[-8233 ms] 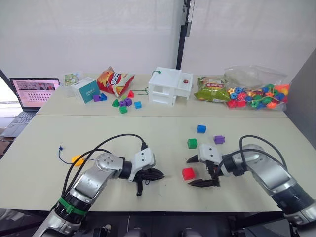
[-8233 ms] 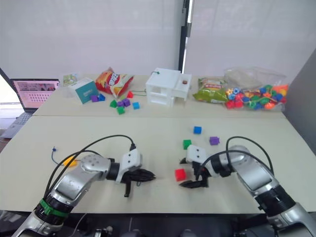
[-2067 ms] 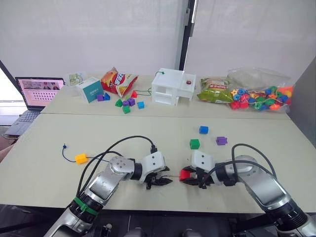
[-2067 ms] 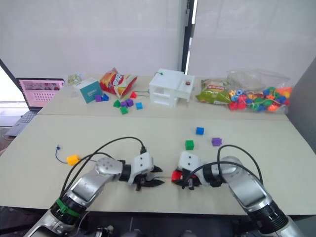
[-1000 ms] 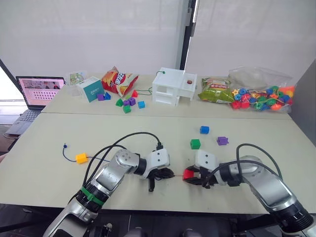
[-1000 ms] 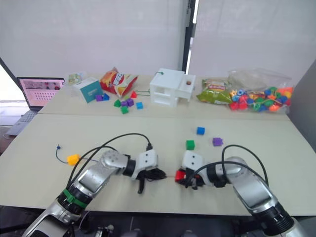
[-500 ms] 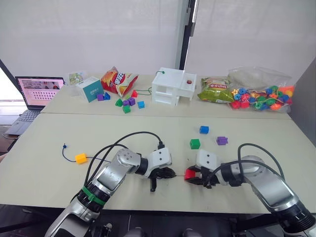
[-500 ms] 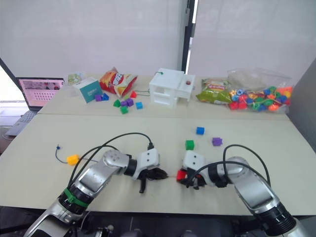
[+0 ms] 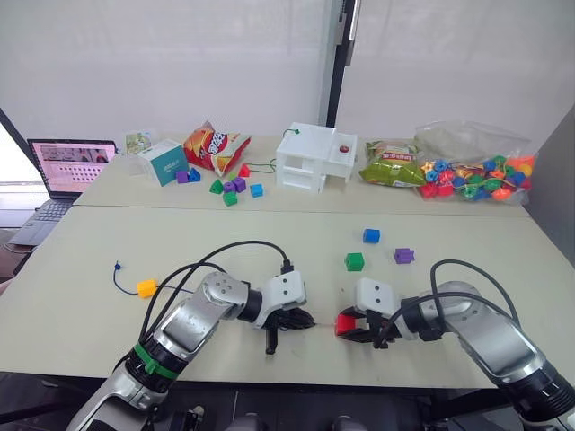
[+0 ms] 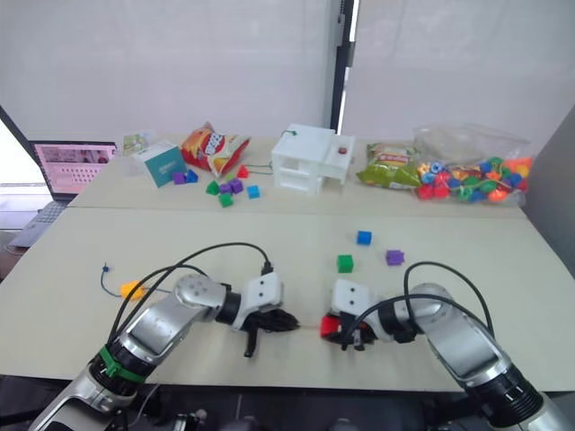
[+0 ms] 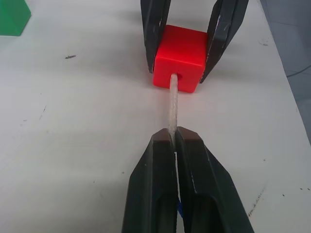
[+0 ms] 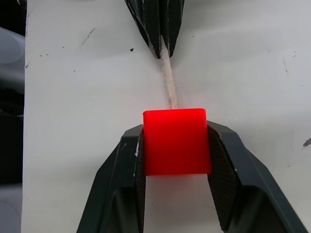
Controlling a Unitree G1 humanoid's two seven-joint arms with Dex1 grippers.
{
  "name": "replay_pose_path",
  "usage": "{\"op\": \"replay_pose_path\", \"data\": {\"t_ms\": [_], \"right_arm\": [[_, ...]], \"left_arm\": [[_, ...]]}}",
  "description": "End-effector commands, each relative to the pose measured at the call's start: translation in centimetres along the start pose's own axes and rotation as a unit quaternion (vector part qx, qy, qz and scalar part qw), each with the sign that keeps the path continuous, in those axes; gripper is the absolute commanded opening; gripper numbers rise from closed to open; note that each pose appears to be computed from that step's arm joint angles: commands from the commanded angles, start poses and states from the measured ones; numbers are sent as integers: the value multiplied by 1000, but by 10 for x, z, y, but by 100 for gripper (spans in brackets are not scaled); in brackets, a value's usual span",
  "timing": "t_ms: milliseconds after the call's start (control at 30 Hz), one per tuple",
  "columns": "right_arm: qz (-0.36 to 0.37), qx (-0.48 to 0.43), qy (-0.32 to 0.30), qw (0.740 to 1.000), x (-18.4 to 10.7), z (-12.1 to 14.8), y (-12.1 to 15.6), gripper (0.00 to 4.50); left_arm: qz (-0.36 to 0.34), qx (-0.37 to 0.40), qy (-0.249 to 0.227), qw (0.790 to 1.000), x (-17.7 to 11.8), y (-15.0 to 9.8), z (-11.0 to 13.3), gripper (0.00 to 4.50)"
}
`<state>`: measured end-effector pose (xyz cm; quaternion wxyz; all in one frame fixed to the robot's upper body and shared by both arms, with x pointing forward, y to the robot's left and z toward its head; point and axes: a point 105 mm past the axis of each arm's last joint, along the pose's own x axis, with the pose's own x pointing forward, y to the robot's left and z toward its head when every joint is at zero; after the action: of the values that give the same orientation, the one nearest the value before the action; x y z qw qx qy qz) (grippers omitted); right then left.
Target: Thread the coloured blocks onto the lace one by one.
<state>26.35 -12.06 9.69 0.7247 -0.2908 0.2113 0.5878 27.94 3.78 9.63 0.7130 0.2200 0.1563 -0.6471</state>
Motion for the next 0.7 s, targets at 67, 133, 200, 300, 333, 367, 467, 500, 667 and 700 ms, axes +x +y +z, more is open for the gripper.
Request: {"op": "replay_pose_path", "data": {"t_ms": [67,133,200,300,333,367,467,500,667,700], "right_arm": [[54,3,10,998,6,-5,16,118],[57,1,11,998,7,-5,16,118],[58,0,10,998,8,-4,16,118],[61,-2,8,998,9,-1,17,118],[61,-2,7,998,10,0,17,118],[60,-3,7,998,10,1,16,118],[57,-2,10,998,9,-1,14,118],[55,0,15,998,8,-4,13,118],[42,3,25,999,2,-10,5,118],[40,3,24,999,2,-10,4,118]], "left_arm": [[53,32,-53,997,-15,14,34,2],[47,31,-60,997,-12,9,38,2],[41,31,-64,997,-8,4,41,2],[33,31,-67,997,-3,0,44,2],[29,31,-67,997,-1,-1,45,2],[26,29,-67,997,0,-2,46,2],[28,26,-56,998,-2,-1,42,2],[38,23,-47,998,-5,3,38,2],[41,9,8,999,-22,5,19,2],[39,6,10,999,-23,4,19,2]]}}
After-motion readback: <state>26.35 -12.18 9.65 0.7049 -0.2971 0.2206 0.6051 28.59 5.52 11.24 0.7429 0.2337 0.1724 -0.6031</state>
